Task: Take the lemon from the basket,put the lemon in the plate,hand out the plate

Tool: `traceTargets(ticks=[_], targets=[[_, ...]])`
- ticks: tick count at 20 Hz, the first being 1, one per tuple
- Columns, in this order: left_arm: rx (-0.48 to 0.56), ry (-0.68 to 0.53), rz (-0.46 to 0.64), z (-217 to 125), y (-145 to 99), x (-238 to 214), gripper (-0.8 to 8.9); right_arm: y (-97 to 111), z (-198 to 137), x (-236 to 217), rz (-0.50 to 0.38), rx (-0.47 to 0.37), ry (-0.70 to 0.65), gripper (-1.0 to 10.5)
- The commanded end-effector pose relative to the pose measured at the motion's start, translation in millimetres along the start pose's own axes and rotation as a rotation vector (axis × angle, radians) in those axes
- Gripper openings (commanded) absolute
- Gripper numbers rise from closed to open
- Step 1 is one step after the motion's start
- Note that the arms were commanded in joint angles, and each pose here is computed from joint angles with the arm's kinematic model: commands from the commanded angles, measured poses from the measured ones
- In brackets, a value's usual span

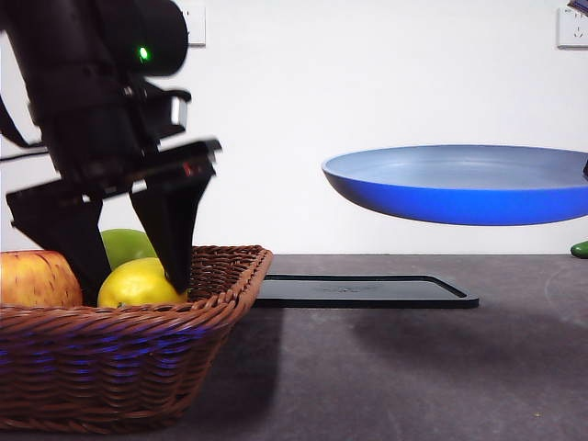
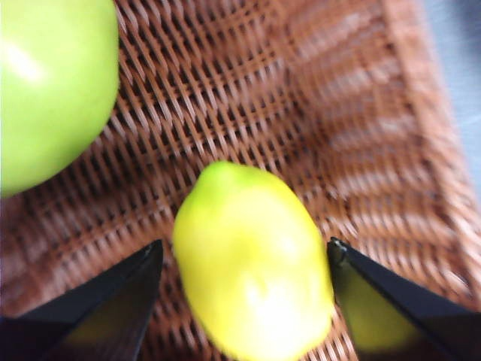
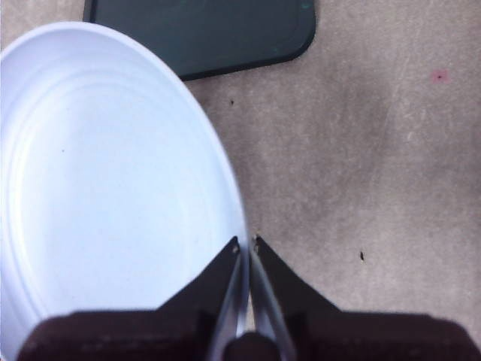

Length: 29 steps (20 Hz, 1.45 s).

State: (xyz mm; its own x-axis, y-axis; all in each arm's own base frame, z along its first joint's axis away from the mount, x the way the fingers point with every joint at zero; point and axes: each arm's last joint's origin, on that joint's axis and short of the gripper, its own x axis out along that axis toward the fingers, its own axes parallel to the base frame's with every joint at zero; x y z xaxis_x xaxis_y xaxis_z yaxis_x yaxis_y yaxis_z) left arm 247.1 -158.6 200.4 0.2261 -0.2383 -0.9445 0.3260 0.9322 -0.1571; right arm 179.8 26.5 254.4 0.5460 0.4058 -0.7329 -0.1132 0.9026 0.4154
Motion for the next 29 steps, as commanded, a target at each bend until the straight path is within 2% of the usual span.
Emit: traceTargets(ticks=[1,4,8,13,15,18,20,23,27,29], targets=[[0.013,-0.006,0.000,6.5,-3.8,7.3,3.78,3.0,5.7,-3.1,0.011,-0.017,-0.022,0.0],[0.079,-0.010,-0.002,6.8,-5.2,8.4,3.72,3.0,5.8,-3.1,0.010,-0.017,-0.022,0.0],[0.098,-0.006,-0.005,6.7,-5.6,8.0,1.90,2.9,5.9,-2.9,0.009,-0.017,-0.022,0.0],[0.116,-0.011,-0.014,22.4,-12.8,-23.3,1.78,1.7,6.8,0.1,-0.002,-0.014,-0.014,0.0],[0.136,-0.058,-0.085,34.2,-21.6,-51.6,1.78,-0.6,7.8,6.6,-0.008,-0.003,0.014,0.0],[0.204,-0.182,-0.282,49.5,-45.3,-91.1,1.78,-5.6,9.6,21.9,-0.018,0.018,0.076,0.0],[0.263,-0.274,-0.325,54.7,-64.1,-100.1,1.78,-8.5,10.4,33.5,0.002,0.035,0.125,0.0],[0.346,-0.310,-0.372,49.0,-93.0,-98.9,1.78,-9.4,11.6,43.5,0.076,0.049,0.166,0.0],[0.426,-0.358,-0.288,39.6,-131.6,-83.9,1.78,-4.0,13.6,46.4,0.097,0.025,0.146,0.0],[0.475,-0.353,-0.283,36.0,-145.8,-72.8,1.79,-2.0,12.9,47.0,0.102,0.017,0.151,0.0]])
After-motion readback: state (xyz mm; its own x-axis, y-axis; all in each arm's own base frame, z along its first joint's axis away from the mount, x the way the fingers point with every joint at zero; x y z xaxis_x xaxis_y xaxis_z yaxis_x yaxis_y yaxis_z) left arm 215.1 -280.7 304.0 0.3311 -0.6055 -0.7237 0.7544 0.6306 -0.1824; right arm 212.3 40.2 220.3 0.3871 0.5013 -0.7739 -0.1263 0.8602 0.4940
